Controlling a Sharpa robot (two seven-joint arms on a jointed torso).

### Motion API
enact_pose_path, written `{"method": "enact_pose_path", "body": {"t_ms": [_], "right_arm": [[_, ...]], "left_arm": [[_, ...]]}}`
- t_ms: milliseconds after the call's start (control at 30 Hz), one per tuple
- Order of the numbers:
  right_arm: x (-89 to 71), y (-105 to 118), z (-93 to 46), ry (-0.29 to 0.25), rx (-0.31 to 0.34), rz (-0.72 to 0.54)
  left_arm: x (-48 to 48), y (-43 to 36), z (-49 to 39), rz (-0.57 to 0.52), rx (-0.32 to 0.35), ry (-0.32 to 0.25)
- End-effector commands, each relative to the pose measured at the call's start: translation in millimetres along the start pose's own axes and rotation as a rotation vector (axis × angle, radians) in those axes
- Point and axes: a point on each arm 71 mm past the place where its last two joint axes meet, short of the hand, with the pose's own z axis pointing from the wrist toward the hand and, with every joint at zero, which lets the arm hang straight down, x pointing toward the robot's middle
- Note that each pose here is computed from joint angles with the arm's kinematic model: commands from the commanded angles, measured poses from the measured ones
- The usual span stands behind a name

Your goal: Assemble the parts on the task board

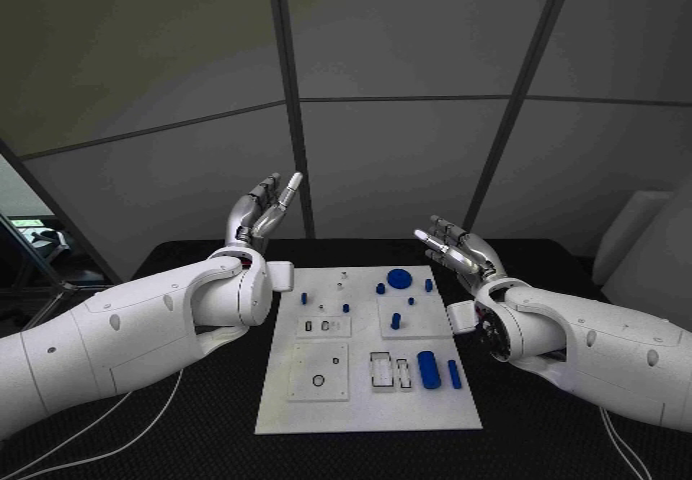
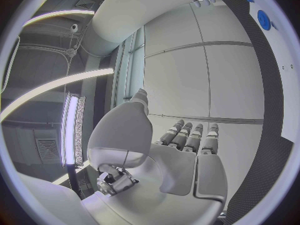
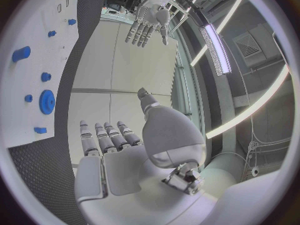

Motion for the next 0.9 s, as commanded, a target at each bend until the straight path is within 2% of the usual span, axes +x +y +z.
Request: {"method": "enact_pose_path", "body": {"t_ms": [33, 133, 167, 267, 300, 433, 633, 900], "right_arm": [[9.4, -1.1, 1.3, 0.166, 0.019, -0.055], [9.2, -1.5, 1.9, 0.179, 0.022, -0.063], [1.7, 16.5, 13.3, 0.193, -0.127, -0.334], [-0.2, 28.0, 20.3, 0.214, -0.183, -0.452], [-0.2, 28.8, 20.8, 0.216, -0.186, -0.460], [-1.1, 43.4, 29.3, 0.261, -0.240, -0.634], [-2.1, 62.1, 40.3, 0.305, -0.255, -0.855], [-1.2, 85.4, 52.8, 0.297, -0.223, -1.140]], "left_arm": [[2.8, -4.4, 0.6, -0.007, 0.044, 0.032], [2.8, -4.4, 0.6, -0.007, 0.044, 0.032], [-8.7, -3.3, 1.2, -0.016, 0.018, 0.051], [-12.4, -4.2, 0.4, -0.024, 0.011, 0.067], [-12.6, -4.3, 0.4, -0.025, 0.011, 0.068], [-17.6, -6.7, -2.0, -0.026, 0.011, 0.096], [-19.1, -11.4, -8.7, -0.027, 0.010, 0.163], [-12.2, -20.5, -21.5, -0.048, 0.010, 0.228]]}}
